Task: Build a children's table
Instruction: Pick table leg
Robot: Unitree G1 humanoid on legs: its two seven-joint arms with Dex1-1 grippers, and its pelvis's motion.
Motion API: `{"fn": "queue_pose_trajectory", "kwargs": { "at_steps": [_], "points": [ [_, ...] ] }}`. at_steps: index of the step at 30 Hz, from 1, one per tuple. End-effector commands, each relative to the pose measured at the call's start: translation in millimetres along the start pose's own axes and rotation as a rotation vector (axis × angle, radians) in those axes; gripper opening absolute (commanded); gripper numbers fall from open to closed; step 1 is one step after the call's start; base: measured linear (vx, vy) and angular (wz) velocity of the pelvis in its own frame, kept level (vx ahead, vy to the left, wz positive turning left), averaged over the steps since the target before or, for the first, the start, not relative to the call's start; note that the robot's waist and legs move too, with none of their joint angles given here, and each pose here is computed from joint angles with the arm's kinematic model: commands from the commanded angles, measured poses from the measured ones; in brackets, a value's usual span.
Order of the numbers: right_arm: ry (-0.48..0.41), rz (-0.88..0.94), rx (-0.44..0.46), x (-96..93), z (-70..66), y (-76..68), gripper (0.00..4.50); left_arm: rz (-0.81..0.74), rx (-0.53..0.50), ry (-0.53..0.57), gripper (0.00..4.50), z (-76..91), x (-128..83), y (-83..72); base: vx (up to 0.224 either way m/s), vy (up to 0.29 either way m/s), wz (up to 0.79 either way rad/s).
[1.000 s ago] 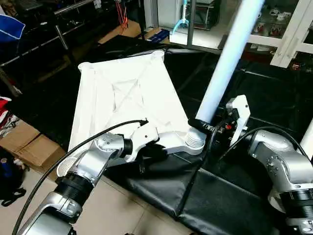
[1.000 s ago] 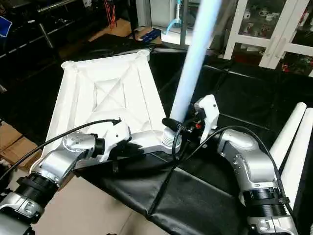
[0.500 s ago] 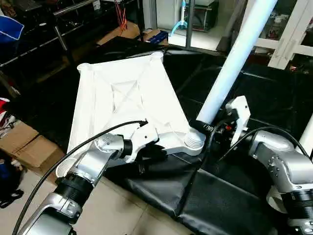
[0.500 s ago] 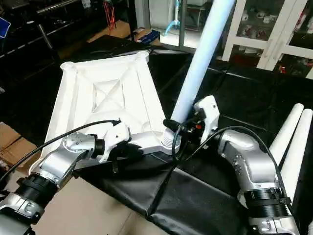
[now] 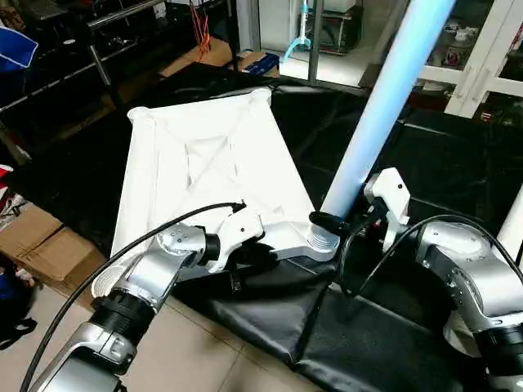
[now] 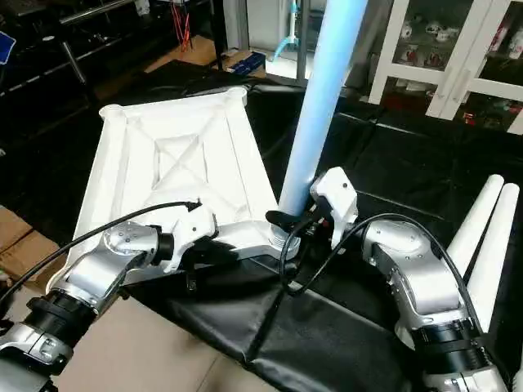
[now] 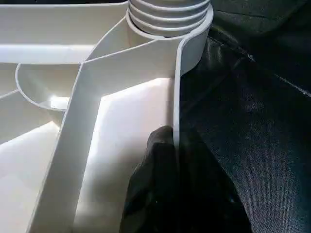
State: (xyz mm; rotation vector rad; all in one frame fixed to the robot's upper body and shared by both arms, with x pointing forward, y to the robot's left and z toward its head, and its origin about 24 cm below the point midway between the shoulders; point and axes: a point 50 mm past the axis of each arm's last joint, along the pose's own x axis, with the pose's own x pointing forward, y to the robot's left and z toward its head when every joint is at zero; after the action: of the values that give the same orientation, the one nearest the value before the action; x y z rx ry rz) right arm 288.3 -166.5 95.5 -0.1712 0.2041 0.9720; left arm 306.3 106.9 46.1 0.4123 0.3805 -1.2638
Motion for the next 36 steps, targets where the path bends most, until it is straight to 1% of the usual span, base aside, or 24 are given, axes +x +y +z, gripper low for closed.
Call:
{"fn": "queue_pose_trajectory", "kwargs": {
  "at_steps": [1,5,11,13,14,15,16,17,18,19,20,21,25,26,29,32,36],
  "points": [
    [0.194,0.119,0.126,3.9,-44.2,21.3,1.86,0.012,-0.036,-0.009,0.0,-5.7,-2.2,-0.6,0.0,0.0,0.0],
    [0.22,0.149,0.137,4.0,-44.7,21.3,1.86,0.01,-0.036,-0.008,0.0,-5.8,-2.4,-0.5,0.0,0.0,0.0],
    [0.228,0.179,0.171,9.0,-36.0,16.6,1.86,0.007,-0.035,-0.006,0.0,-5.8,-2.1,-1.0,0.0,0.0,0.0],
    [0.206,0.134,0.177,12.4,-31.2,10.6,1.86,0.006,-0.035,-0.006,0.0,-5.7,-2.1,-1.2,0.0,0.0,0.0],
    [0.176,0.068,0.192,16.1,-26.0,2.5,1.86,0.006,-0.035,-0.006,0.0,-5.6,-2.1,-1.5,0.0,0.0,0.0],
    [0.161,0.038,0.2,17.6,-23.7,-1.1,1.86,0.006,-0.035,-0.006,0.0,-5.6,-2.1,-1.6,0.0,0.0,0.0],
    [0.142,-0.002,0.218,19.0,-21.4,-5.8,1.86,0.005,-0.035,-0.006,0.0,-5.5,-2.1,-1.7,0.0,0.0,0.0],
    [0.118,-0.08,0.266,20.2,-19.5,-14.8,1.86,0.005,-0.035,-0.006,0.0,-5.3,-2.1,-1.9,0.0,0.0,0.0],
    [0.118,-0.08,0.266,20.2,-19.5,-14.8,1.86,0.005,-0.035,-0.006,0.0,-5.3,-2.1,-1.9,0.0,0.0,0.0],
    [0.117,-0.122,0.293,20.1,-20.2,-19.4,1.85,0.004,-0.035,-0.006,0.0,-5.3,-2.2,-1.9,0.0,0.0,0.0],
    [0.117,-0.122,0.293,20.1,-20.2,-19.4,1.85,0.004,-0.035,-0.006,0.0,-5.3,-2.2,-1.9,0.0,0.0,0.0],
    [0.124,-0.156,0.306,19.1,-21.8,-23.2,1.85,0.004,-0.035,-0.005,0.0,-5.4,-2.5,-1.9,0.0,0.0,0.0],
    [0.108,-0.149,0.296,18.9,-19.8,-23.8,1.85,0.004,-0.034,-0.004,0.0,-5.5,-3.5,-1.8,0.0,0.0,0.0],
    [0.1,-0.113,0.28,19.4,-17.9,-19.7,1.85,0.005,-0.033,-0.002,0.0,-5.7,-3.8,-1.9,0.0,0.0,0.0],
    [0.098,-0.08,0.269,19.4,-17.2,-15.4,1.85,0.006,-0.033,-0.001,0.0,-5.9,-3.9,-2.0,0.0,0.0,0.0],
    [0.094,-0.032,0.291,16.3,-19.7,-6.9,1.85,0.006,-0.032,0.001,0.0,-6.3,-4.1,-2.4,0.0,0.0,0.0],
    [0.1,-0.026,0.304,13.0,-23.3,-4.7,1.85,0.005,-0.03,0.002,0.0,-6.2,-4.1,-2.4,0.0,0.0,0.0]
  ]
}}
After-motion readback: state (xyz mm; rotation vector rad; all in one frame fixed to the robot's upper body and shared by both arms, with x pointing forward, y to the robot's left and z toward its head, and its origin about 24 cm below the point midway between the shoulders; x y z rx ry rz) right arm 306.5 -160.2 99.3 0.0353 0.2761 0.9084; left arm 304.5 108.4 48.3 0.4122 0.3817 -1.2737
